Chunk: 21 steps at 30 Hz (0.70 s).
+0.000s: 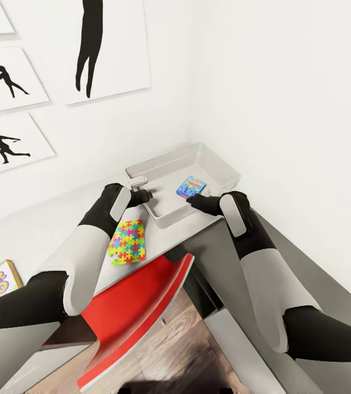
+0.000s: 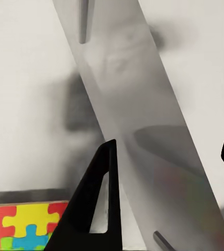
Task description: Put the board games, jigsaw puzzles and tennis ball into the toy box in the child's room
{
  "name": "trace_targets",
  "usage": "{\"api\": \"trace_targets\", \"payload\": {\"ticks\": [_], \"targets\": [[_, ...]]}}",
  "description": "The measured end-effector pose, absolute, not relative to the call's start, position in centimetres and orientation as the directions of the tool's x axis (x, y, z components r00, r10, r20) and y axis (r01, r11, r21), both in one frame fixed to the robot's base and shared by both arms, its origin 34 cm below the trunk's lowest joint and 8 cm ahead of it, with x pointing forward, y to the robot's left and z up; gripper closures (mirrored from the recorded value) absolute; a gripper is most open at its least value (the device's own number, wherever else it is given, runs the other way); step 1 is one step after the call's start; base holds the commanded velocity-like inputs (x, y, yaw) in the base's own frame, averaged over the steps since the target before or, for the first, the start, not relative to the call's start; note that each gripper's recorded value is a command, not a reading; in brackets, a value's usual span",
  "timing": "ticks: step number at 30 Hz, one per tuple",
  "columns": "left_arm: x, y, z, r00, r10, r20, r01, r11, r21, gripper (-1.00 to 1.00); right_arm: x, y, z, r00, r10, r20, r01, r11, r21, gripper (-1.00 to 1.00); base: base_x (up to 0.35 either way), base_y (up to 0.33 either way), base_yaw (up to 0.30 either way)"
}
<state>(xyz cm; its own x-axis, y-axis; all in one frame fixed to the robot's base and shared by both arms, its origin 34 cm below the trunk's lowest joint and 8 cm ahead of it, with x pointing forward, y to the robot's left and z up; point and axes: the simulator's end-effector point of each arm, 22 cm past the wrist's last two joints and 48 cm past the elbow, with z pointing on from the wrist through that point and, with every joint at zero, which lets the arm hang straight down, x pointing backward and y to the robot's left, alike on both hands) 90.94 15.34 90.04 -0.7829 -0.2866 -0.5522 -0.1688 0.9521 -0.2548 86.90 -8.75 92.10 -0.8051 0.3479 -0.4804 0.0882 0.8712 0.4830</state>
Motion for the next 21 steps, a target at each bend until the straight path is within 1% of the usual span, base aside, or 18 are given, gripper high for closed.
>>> {"api": "trace_targets", "payload": {"ticks": [6, 12, 21], "targets": [[90.92, 15.33, 90.05, -0.783, -0.287, -0.552, -0.169, 0.952, -0.255, 1.00, 86.89, -8.76, 92.12, -0.805, 0.348, -0.481, 0.088, 0.871, 0.483, 1.00, -0.054, -0.065, 0.000], [90.95, 15.33, 90.08, -0.782, -0.288, -0.553, -0.170, 0.952, -0.255, 1.00, 86.91, -8.75, 92.14, -0.804, 0.348, -0.481, 0.088, 0.871, 0.483, 1.00, -0.068, -0.006, 0.000], [90.94, 15.33, 90.09, -0.782, -0.288, -0.553, -0.170, 0.952, -0.255, 1.00, 86.90, -8.76, 92.15, -0.804, 0.348, -0.481, 0.088, 0.871, 0.483, 1.00, -0.010, 0.000, 0.000]]}}
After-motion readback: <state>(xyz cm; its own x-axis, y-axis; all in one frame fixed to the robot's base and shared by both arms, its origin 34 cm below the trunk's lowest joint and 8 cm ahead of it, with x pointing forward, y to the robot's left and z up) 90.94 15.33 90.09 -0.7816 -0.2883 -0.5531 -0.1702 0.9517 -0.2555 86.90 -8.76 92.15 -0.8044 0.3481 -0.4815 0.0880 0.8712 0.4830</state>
